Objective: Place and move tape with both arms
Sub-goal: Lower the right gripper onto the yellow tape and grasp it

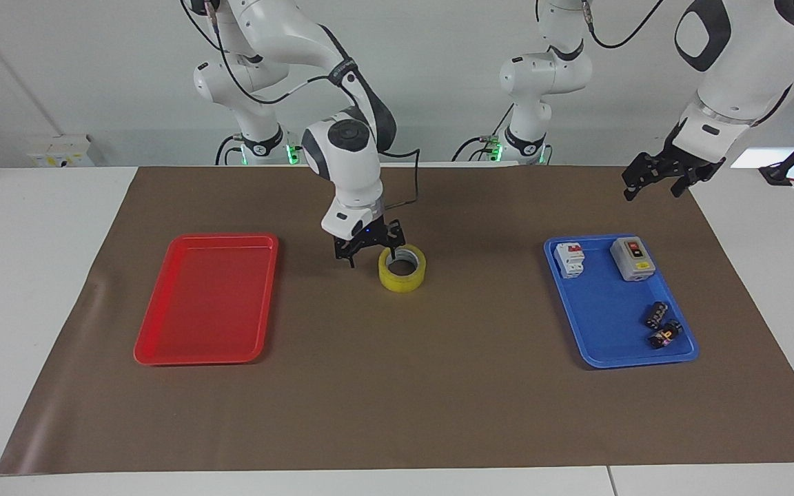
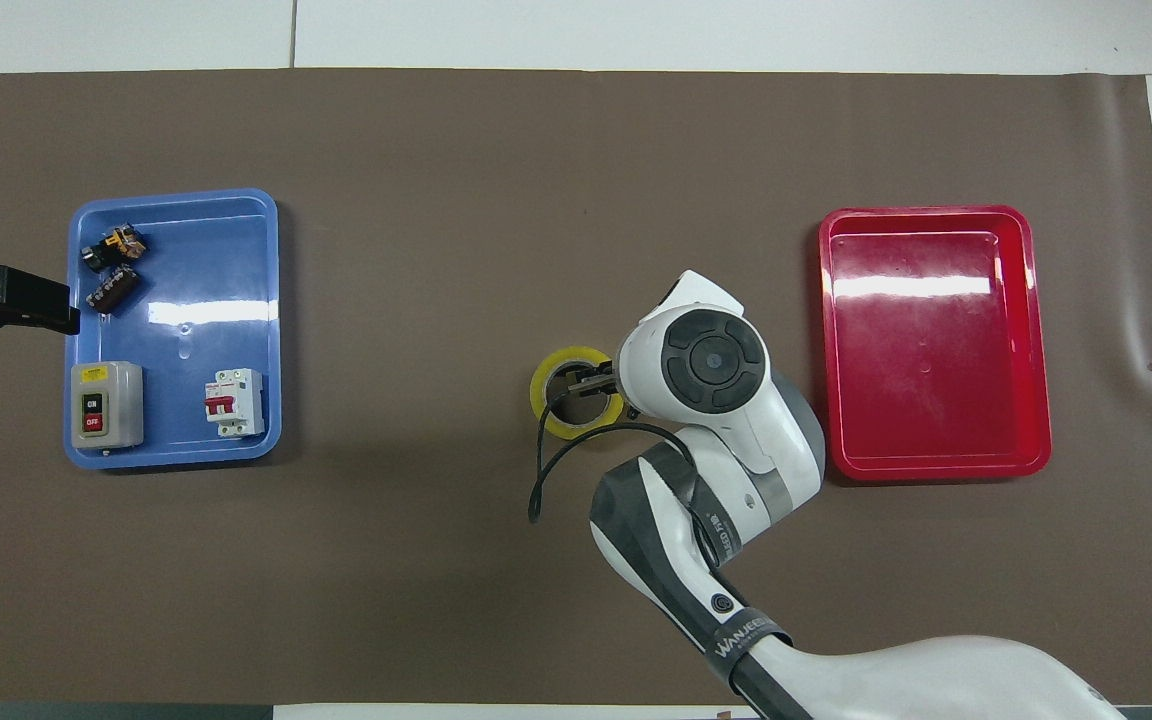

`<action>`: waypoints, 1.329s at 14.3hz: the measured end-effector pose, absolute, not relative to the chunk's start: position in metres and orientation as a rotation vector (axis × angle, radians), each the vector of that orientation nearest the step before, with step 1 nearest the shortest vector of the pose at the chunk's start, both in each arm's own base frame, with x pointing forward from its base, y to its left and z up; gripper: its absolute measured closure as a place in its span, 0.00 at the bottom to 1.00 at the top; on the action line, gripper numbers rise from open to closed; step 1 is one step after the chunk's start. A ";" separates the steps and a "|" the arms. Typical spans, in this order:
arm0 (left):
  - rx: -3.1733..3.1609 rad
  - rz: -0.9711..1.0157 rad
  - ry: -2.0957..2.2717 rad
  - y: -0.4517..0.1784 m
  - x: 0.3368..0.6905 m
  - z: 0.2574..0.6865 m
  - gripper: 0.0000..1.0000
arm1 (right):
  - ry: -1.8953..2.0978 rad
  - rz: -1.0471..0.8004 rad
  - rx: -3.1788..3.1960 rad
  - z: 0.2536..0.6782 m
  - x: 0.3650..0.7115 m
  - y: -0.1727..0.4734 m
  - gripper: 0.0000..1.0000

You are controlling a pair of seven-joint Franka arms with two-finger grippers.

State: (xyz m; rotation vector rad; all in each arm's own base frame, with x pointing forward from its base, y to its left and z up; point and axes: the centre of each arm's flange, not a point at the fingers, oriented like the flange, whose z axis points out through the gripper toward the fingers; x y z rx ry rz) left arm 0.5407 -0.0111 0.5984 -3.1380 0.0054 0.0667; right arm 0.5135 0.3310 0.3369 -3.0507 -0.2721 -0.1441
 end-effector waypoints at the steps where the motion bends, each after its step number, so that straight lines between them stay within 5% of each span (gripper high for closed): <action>1: -3.138 0.069 0.006 -0.011 0.540 0.598 0.00 | -0.287 -0.137 -3.052 0.324 0.512 0.337 0.00; 13: -3.135 0.087 0.042 -0.024 0.538 0.598 0.00 | -0.349 -0.131 -3.052 0.285 0.503 0.343 0.03; 16: -3.135 0.090 0.044 -0.024 0.538 0.598 0.00 | -0.349 -0.128 -3.054 0.284 0.503 0.342 0.22; 19: -3.135 0.093 0.045 -0.025 0.537 0.597 0.00 | -0.337 -0.135 -3.054 0.287 0.506 0.337 0.58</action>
